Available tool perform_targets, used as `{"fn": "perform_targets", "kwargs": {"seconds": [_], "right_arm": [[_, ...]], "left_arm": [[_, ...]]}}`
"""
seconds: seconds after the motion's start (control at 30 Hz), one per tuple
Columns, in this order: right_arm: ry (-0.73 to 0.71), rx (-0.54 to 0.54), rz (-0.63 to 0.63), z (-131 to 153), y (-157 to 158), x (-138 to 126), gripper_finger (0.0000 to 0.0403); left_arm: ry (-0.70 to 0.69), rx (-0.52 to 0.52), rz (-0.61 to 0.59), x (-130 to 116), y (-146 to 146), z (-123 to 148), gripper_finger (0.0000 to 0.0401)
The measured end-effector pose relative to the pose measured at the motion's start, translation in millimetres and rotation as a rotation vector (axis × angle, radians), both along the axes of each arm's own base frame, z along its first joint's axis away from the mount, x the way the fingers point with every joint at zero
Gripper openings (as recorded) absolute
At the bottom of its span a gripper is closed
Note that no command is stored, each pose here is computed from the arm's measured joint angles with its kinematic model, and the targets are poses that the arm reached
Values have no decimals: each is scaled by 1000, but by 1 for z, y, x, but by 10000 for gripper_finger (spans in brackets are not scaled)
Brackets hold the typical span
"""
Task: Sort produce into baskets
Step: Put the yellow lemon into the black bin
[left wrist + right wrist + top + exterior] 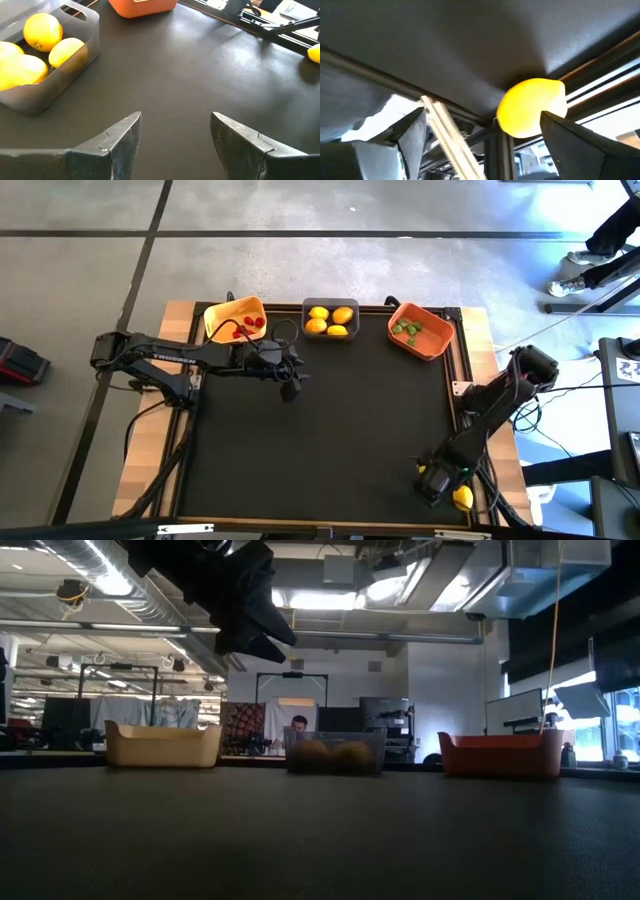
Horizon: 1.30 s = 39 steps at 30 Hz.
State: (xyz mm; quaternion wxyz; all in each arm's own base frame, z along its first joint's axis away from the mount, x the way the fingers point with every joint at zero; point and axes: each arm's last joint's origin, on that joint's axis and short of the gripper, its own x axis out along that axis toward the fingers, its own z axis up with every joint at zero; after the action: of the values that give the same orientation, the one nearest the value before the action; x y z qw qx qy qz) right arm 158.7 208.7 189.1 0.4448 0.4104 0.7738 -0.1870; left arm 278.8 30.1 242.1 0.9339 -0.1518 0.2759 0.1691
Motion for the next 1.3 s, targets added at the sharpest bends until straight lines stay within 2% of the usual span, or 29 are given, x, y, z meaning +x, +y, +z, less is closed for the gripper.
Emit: {"fn": "perform_targets", "kwargs": {"seconds": [0.47, 0.83, 0.97, 1.3], "right_arm": [[259, -49, 45, -35, 5, -1, 328], [311, -7, 125, -54, 17, -4, 325], [287, -9, 140, -55, 17, -4, 295], [237, -16, 179, -56, 17, -3, 161]], "left_arm": [[10, 35, -25, 0, 0, 0, 233], [9, 32, -22, 0, 0, 0, 233], [9, 31, -22, 0, 0, 0, 233], [9, 36, -38, 0, -4, 0, 233]]}}
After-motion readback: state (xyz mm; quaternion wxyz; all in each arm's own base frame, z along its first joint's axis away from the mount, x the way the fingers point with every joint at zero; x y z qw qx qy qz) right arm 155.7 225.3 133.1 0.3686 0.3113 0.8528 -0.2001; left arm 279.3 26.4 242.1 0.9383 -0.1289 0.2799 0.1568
